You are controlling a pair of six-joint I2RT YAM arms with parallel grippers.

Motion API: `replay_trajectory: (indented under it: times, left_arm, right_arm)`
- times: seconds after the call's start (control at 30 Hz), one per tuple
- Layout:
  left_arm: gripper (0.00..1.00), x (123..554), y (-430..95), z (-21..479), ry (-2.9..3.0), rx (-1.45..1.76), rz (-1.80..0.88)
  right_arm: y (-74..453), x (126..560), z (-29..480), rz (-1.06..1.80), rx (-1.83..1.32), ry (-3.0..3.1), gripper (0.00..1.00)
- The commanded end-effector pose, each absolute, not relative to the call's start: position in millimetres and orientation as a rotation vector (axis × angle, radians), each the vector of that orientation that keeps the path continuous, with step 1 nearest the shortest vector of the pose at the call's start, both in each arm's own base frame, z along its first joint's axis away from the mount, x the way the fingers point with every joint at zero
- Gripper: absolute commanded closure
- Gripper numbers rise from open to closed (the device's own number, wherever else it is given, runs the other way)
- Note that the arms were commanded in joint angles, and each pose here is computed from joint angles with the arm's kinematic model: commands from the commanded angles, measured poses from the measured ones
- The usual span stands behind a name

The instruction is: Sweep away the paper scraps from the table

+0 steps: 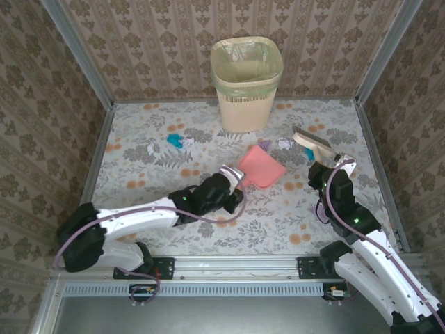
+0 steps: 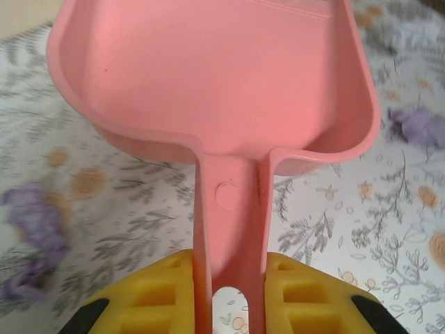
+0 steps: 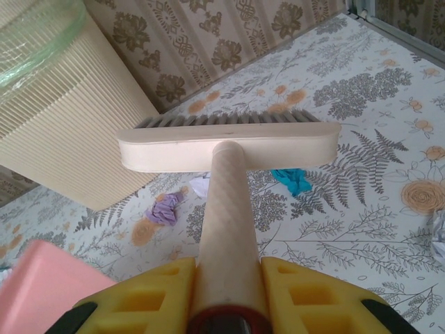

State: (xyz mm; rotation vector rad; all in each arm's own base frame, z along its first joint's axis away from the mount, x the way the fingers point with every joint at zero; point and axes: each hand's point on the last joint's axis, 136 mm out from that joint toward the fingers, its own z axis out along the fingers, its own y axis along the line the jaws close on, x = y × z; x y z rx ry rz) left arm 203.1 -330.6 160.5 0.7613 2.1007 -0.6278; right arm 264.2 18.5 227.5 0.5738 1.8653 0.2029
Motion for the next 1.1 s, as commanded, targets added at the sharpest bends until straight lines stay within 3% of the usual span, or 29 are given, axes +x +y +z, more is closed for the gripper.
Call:
replay_trajectory:
  times: [0.0,0.57,1.07]
  left_arm:
    - [1.00,210.9,-302.2,171.7,2.184,0.642,-0.636]
    - [1.00,208.7,-259.1,167.3,2.478,0.516,-0.736]
    - [1.00,230.0,-200.6,164.9,2.596,0.280,-0.575]
  right_arm:
    - [19.0,265.5,233.1,0.230,0.575,1.831,1.00]
    - [23.4,268.0,231.9,0.244,0.554,1.845,1.00]
    - [53.2,275.5,239.2,0.378,0.416,1.875,1.00]
